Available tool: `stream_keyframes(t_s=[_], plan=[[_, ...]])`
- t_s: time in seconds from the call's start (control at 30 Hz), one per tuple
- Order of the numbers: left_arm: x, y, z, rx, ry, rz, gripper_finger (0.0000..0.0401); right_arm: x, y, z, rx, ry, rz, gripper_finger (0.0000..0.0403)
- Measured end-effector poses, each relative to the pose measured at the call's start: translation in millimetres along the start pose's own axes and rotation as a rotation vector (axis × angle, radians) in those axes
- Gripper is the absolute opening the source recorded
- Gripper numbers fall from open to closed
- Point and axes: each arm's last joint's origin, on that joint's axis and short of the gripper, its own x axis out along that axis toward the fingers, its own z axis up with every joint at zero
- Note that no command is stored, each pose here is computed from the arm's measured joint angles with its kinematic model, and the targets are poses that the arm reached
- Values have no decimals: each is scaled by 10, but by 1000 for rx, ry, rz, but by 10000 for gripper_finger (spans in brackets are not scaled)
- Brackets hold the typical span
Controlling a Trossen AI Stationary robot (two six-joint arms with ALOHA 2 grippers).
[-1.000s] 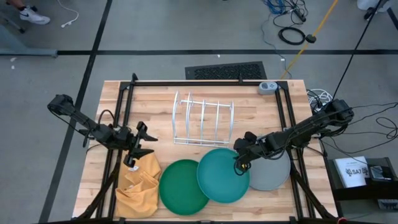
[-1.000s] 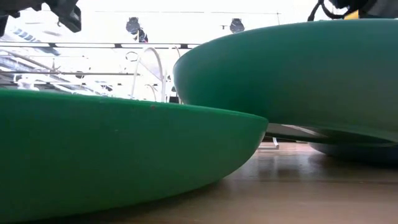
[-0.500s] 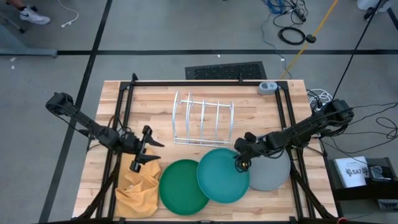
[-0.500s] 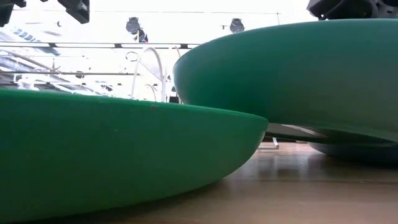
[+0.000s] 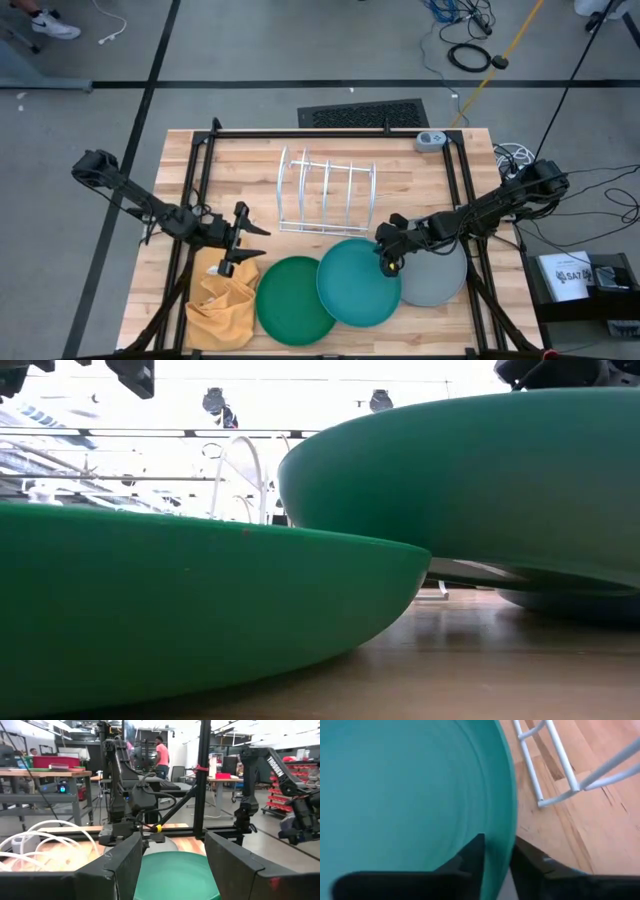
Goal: Sort dishes
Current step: Put the light blue plate in the white dish rack
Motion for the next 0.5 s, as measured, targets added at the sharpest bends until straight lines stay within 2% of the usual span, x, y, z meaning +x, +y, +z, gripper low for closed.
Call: stream_keyframes(t_s=[0.13,0.5], plan=[[13,22,-11,3,6,15,217,-8,13,20,11,-13,14,14],[16,36,-9,1,4,25,217,-18,44,91,-24,-91,0,4]])
